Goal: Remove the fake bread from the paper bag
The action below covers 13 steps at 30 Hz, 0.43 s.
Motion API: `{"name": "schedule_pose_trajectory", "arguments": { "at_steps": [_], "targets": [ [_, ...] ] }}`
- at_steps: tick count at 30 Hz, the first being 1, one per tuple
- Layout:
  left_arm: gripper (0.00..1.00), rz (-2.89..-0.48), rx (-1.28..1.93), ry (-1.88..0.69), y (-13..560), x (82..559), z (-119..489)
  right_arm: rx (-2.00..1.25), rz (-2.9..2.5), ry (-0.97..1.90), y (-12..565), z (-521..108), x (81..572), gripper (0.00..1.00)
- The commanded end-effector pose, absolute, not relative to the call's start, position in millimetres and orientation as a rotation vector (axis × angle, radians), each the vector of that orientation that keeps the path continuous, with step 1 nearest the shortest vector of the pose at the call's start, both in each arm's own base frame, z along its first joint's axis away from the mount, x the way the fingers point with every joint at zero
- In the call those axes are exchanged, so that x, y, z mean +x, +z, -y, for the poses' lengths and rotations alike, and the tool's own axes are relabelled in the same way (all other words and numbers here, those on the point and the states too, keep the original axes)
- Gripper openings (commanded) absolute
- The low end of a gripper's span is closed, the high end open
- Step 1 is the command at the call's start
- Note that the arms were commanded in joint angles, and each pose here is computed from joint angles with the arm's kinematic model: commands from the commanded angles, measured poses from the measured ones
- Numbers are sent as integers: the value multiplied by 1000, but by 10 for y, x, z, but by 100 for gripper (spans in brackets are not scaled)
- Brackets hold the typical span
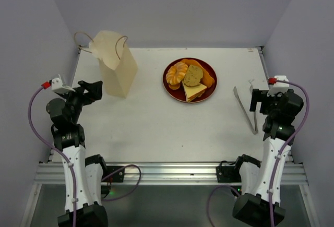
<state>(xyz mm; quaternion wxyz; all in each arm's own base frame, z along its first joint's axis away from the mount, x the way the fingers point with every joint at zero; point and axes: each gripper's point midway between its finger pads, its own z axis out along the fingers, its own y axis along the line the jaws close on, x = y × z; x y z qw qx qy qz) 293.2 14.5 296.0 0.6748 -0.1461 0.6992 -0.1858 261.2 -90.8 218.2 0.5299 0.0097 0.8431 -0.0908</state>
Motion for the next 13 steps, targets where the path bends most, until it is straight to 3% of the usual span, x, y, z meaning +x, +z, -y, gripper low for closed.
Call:
{"name": "schedule_pose_trajectory", "arguments": {
  "at_steps": [1, 13],
  "targets": [
    [99, -1551, -220, -416, 2869, 2881, -32, 81, -1959, -255, 2395, 940, 2532, 99],
    [100, -1610, 24, -442, 2587, 2654, 355, 64, -1908, -194, 2503, 753, 2404, 99]
  ]
}}
